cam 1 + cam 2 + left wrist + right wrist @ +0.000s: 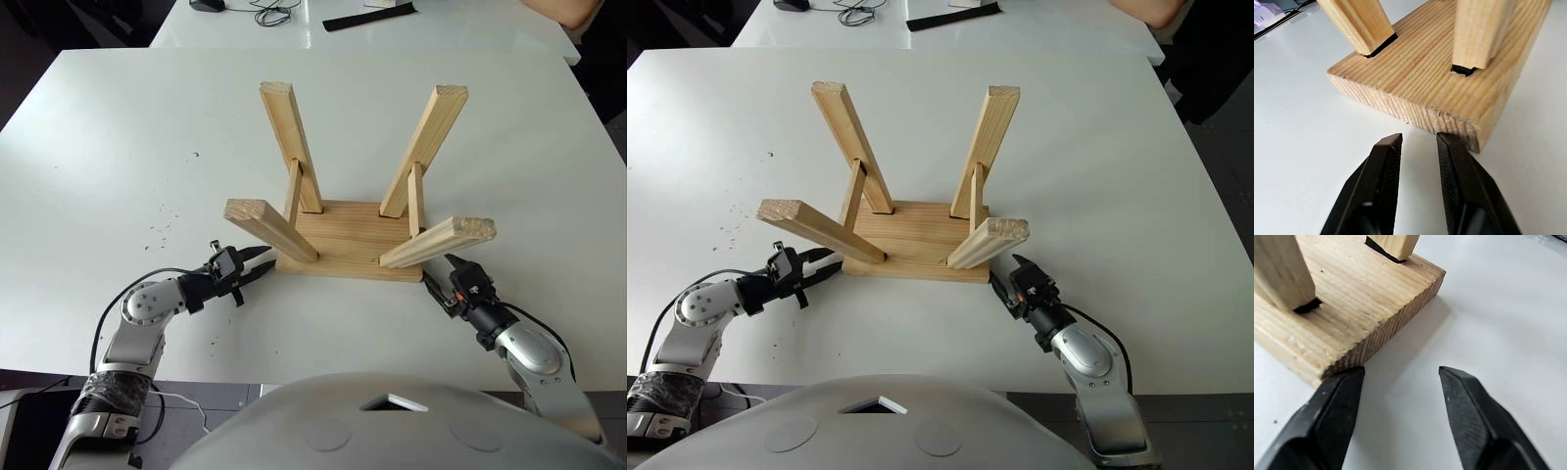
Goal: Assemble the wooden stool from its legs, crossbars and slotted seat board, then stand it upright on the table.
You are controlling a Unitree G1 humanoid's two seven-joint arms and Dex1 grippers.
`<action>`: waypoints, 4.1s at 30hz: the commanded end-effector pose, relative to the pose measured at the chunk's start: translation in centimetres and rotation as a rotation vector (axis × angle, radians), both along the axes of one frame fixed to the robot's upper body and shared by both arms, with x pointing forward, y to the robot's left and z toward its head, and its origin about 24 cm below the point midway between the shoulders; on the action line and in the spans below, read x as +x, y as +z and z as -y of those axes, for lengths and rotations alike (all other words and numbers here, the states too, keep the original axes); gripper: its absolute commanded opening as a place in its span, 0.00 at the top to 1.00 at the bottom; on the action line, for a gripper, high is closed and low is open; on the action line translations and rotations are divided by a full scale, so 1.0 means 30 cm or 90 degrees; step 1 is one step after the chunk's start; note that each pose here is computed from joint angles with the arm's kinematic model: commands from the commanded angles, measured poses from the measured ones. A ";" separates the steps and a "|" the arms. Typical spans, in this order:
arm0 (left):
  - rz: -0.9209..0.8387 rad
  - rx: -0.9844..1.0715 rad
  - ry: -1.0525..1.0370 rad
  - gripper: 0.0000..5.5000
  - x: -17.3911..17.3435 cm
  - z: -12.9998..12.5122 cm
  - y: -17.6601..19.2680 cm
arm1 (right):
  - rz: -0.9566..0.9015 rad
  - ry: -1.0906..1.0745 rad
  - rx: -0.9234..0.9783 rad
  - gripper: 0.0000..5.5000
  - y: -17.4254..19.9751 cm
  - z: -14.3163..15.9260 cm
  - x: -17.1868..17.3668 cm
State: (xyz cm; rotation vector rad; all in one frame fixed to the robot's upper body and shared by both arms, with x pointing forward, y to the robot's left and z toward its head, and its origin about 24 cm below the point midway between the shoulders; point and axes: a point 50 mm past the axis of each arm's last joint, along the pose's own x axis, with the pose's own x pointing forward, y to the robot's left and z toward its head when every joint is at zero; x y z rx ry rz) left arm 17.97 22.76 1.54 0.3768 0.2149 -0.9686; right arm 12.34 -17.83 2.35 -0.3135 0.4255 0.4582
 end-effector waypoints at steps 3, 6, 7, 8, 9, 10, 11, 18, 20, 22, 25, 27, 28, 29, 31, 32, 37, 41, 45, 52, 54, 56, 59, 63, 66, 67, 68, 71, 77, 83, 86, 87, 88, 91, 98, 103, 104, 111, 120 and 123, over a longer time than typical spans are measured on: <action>-0.005 -0.008 -0.026 0.83 0.005 0.045 -0.002 | -0.014 0.017 -0.002 0.57 -0.001 -0.018 -0.010; -0.018 -0.032 -0.047 0.83 -0.011 0.057 0.018 | -0.011 0.014 -0.012 0.57 0.010 -0.007 -0.014; -0.023 -0.042 -0.058 0.83 -0.017 0.061 0.032 | -0.010 0.015 -0.013 0.57 0.018 -0.006 -0.019; -0.026 -0.053 -0.067 0.83 -0.021 0.065 0.048 | -0.009 0.017 -0.015 0.57 0.027 -0.006 -0.024; -0.029 -0.065 -0.074 0.83 -0.025 0.068 0.067 | -0.008 0.019 -0.015 0.57 0.039 -0.007 -0.029; -0.035 -0.080 -0.087 0.83 -0.031 0.073 0.093 | -0.006 0.025 -0.013 0.57 0.055 -0.010 -0.035; -0.039 -0.095 -0.096 0.83 -0.036 0.076 0.123 | -0.004 0.033 -0.010 0.57 0.076 -0.014 -0.044; -0.086 -0.126 -0.130 0.83 -0.097 0.090 0.247 | 0.001 0.100 0.035 0.57 0.245 -0.051 -0.126; -0.104 -0.112 -0.135 0.83 -0.132 0.091 0.244 | 0.013 0.120 0.039 0.57 0.273 -0.038 -0.125; -0.114 -0.107 -0.135 0.83 -0.159 0.095 0.250 | 0.024 0.136 0.039 0.57 0.295 -0.019 -0.117; -0.131 -0.127 -0.144 0.83 -0.181 0.104 0.305 | 0.030 0.160 0.045 0.57 0.325 0.004 -0.116; -0.139 -0.147 -0.151 0.83 -0.171 0.099 0.355 | 0.026 0.172 0.053 0.57 0.337 0.011 -0.126; -0.138 -0.154 -0.152 0.83 -0.159 0.095 0.381 | 0.023 0.179 0.062 0.57 0.342 0.011 -0.131; -0.135 -0.161 -0.154 0.83 -0.141 0.091 0.408 | 0.020 0.185 0.070 0.57 0.347 0.011 -0.137; -0.135 -0.183 -0.155 0.83 -0.101 0.085 0.463 | 0.019 0.198 0.101 0.57 0.363 0.007 -0.144; -0.140 -0.193 -0.163 0.83 -0.087 0.085 0.484 | 0.023 0.199 0.113 0.57 0.372 0.007 -0.145; -0.198 -0.184 -0.185 0.83 -0.086 0.081 0.466 | 0.023 0.171 0.095 0.57 0.405 0.038 -0.111; -0.241 -0.154 -0.165 0.83 -0.097 0.048 0.401 | -0.001 0.153 0.062 0.57 0.407 0.061 -0.098; -0.216 -0.049 -0.150 0.83 -0.078 -0.026 0.310 | -0.030 0.134 0.057 0.57 0.390 0.081 -0.094; -0.181 -0.012 -0.188 0.72 -0.012 -0.098 0.327 | -0.105 0.084 0.038 0.45 0.339 0.212 -0.120; -0.169 -0.021 -0.205 0.72 0.017 -0.104 0.348 | -0.121 0.074 0.024 0.42 0.320 0.243 -0.127; -0.154 -0.014 -0.228 0.72 0.039 -0.105 0.351 | -0.133 0.086 0.029 0.42 0.297 0.249 -0.128; -0.146 0.022 -0.290 0.72 0.041 -0.105 0.309 | -0.149 0.117 0.039 0.42 0.252 0.233 -0.120; -0.138 0.053 -0.325 0.72 0.057 -0.121 0.220 | -0.155 0.210 0.068 0.42 0.191 0.181 -0.082; -0.118 0.070 -0.334 0.72 0.079 -0.122 0.160 | -0.147 0.255 0.083 0.42 0.168 0.153 -0.046; -0.108 0.067 -0.333 0.72 0.086 -0.115 0.147 | -0.148 0.272 0.080 0.42 0.161 0.145 -0.040; -0.100 0.060 -0.328 0.72 0.089 -0.110 0.135 | -0.149 0.289 0.074 0.42 0.153 0.140 -0.033; -0.077 0.042 -0.315 0.72 0.091 -0.091 0.111 | -0.155 0.326 0.056 0.42 0.136 0.131 -0.020; -0.087 0.025 -0.333 0.72 0.066 -0.065 0.086 | -0.149 0.350 0.034 0.42 0.114 0.133 0.014; -0.107 0.028 -0.332 0.58 0.073 -0.054 0.077 | -0.148 0.361 0.017 0.41 0.100 0.130 0.018; -0.110 0.015 -0.349 0.53 0.066 -0.028 0.073 | -0.146 0.367 0.014 0.41 0.096 0.127 0.022; -0.114 0.011 -0.359 0.53 0.060 -0.019 0.070 | -0.146 0.371 0.012 0.41 0.094 0.124 0.024; -0.116 0.008 -0.365 0.53 0.055 -0.012 0.068 | -0.145 0.375 0.011 0.41 0.092 0.122 0.027; -0.111 0.003 -0.366 0.53 0.055 0.009 0.059 | -0.144 0.393 0.005 0.41 0.084 0.109 0.039; -0.092 0.022 -0.391 0.53 0.072 0.032 0.046 | -0.142 0.409 0.011 0.41 0.055 0.073 0.046; -0.083 0.013 -0.404 0.61 0.079 0.057 0.041 | -0.141 0.414 0.017 0.49 0.049 0.065 0.054; -0.083 0.012 -0.405 0.64 0.079 0.059 0.041 | -0.141 0.414 0.018 0.52 0.048 0.066 0.054; -0.088 0.008 -0.406 0.76 0.075 0.053 0.045 | -0.131 0.411 0.017 0.71 0.057 0.072 0.058; -0.069 -0.036 -0.397 0.76 0.053 0.066 0.148 | -0.124 0.363 0.055 0.73 0.136 0.068 0.012; -0.095 -0.058 -0.365 0.76 0.049 0.071 0.227 | -0.129 0.304 0.120 0.73 0.211 0.076 -0.013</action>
